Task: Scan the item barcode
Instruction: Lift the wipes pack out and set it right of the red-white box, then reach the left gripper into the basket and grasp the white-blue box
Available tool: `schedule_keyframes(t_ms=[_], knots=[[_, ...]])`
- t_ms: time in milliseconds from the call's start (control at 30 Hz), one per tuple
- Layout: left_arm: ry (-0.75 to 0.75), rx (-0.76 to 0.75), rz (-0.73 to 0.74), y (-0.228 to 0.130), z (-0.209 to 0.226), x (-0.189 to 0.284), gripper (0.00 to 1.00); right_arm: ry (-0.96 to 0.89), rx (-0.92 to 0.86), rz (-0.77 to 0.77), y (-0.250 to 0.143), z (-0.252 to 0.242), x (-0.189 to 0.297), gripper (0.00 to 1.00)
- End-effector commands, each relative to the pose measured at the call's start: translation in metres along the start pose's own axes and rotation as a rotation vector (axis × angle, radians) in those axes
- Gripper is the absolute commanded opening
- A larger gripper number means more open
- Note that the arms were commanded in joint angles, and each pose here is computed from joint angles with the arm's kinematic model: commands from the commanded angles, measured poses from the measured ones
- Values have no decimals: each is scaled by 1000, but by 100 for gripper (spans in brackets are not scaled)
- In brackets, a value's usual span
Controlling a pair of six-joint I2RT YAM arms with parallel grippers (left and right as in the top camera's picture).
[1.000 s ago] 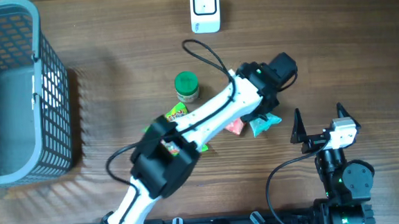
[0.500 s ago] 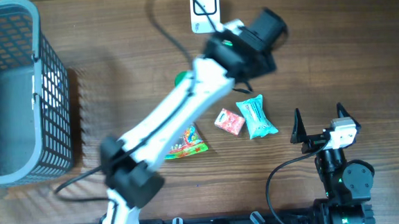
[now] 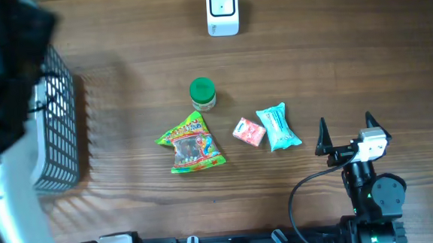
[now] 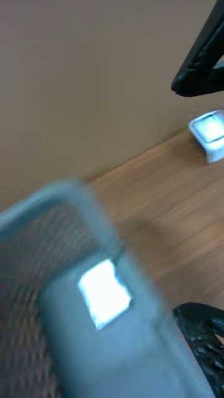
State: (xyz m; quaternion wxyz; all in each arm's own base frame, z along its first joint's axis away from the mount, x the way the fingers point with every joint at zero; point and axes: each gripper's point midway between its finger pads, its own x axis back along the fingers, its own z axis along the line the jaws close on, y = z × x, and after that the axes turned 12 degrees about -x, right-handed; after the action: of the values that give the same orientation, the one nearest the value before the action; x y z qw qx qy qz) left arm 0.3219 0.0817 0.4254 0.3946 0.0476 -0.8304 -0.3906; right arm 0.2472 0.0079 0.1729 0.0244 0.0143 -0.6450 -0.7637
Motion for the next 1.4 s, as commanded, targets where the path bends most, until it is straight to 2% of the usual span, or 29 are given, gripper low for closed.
schedule_keyframes(t_ms=[0, 100, 267, 433, 567, 600, 667, 700, 833, 867, 1200, 1367], knots=[[87, 131, 85, 15, 53, -23, 100, -13, -16, -8, 1, -3, 0, 100], [118, 159, 189, 16, 87, -53, 100, -13, -16, -7, 1, -3, 0, 100], [177, 284, 354, -5, 129, -112, 100, -13, -16, -7, 1, -3, 0, 100], [228, 351, 460, -53, 174, -191, 100, -13, -16, -7, 1, -3, 0, 100], [171, 357, 470, -102, 192, -247, 100, -13, -16, -5, 1, -3, 0, 100], [161, 361, 479, -114, 195, -253, 95, -13, -16, -5, 1, -3, 0, 100], [167, 382, 498, -139, 206, -263, 55, -13, -16, -5, 1, -3, 0, 100], [175, 399, 503, -149, 211, -265, 44, -13, -16, -5, 1, -3, 0, 100], [157, 397, 474, -172, 222, -280, 9, -13, -16, -5, 1, -3, 0, 100], [152, 394, 467, -174, 222, -282, 4, -13, -16, -5, 1, -3, 0, 100], [193, 403, 475, -206, 231, -319, 4, -13, -16, -5, 1, -3, 0, 100], [121, 389, 382, -184, 221, -333, 5, -13, -16, -5, 1, -3, 0, 100]])
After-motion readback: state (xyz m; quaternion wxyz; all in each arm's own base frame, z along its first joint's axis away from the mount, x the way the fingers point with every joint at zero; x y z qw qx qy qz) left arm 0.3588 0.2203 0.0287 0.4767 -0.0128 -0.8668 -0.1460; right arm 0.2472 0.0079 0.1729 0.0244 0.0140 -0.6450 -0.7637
